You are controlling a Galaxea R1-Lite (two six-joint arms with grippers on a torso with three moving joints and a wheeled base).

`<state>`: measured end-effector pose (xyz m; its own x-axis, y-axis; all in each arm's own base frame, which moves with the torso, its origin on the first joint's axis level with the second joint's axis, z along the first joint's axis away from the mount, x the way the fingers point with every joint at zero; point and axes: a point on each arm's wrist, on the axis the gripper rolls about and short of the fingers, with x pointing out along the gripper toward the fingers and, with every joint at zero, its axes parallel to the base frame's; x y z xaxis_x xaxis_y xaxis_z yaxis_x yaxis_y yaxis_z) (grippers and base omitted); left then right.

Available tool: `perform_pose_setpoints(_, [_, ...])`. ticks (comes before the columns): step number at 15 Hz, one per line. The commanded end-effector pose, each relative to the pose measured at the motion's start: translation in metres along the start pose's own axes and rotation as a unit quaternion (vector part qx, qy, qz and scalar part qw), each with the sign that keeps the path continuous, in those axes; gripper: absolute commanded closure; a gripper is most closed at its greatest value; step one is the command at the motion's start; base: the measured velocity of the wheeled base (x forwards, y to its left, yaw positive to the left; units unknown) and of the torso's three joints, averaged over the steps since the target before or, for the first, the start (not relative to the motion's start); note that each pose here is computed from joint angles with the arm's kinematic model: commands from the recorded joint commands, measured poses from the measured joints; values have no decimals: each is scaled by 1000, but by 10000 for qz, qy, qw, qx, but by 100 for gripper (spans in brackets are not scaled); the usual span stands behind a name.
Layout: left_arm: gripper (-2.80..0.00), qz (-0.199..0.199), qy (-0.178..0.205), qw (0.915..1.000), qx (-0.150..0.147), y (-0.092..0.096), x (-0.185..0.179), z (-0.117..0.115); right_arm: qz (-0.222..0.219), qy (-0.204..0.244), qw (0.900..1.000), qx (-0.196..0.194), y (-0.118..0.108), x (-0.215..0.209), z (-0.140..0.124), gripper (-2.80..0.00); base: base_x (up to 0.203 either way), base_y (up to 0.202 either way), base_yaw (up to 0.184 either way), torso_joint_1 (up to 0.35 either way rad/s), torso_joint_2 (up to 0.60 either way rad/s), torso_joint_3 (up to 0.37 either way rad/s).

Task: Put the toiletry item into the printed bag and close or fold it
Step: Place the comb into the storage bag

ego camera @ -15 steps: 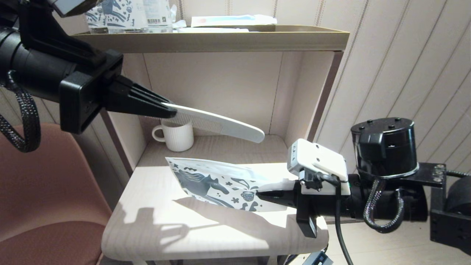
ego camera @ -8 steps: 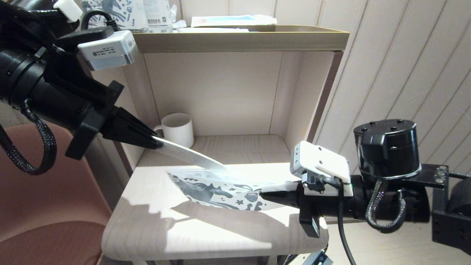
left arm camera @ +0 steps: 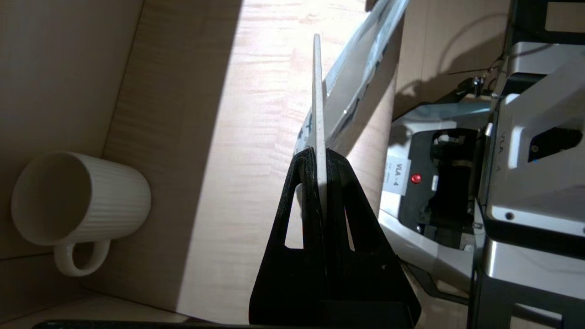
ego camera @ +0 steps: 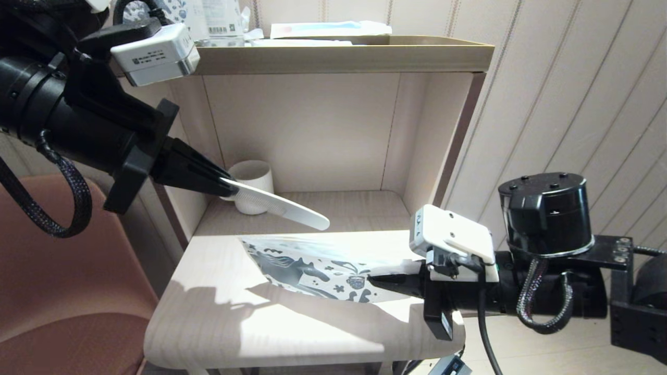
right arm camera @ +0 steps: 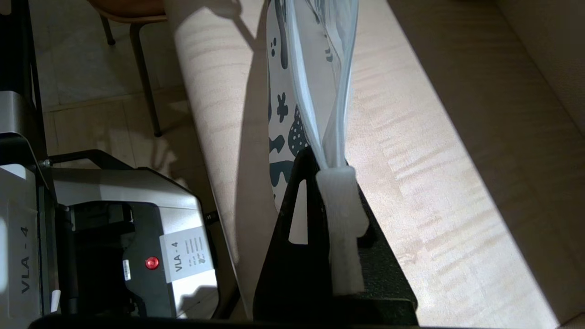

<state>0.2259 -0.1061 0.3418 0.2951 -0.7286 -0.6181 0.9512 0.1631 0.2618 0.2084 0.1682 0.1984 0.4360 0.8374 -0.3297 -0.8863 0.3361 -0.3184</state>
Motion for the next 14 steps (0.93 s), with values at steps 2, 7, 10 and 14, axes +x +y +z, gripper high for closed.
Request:
perform_pose_setpoints(2, [0, -240, 91, 9997, -46, -5, 4, 0, 17, -18, 10000, -51, 1, 0, 1, 0, 0, 0, 0, 0, 0, 0])
perform_pose_setpoints(7, [0, -112, -133, 9996, 208, -12, -4, 9, 43, 31, 10000, -30, 3, 0, -2, 0, 0, 0, 0, 0, 0, 0])
perform_pose_setpoints(10, [0, 89, -333, 9989, 305, -19, -17, 15, 47, 37, 10000, -24, 4, 0, -3, 0, 0, 0, 0, 0, 0, 0])
perform_pose_setpoints(14, [0, -138, -388, 9988, 253, -29, -23, 16, 57, 56, 10000, -14, 5, -1, -5, 0, 0, 0, 0, 0, 0, 0])
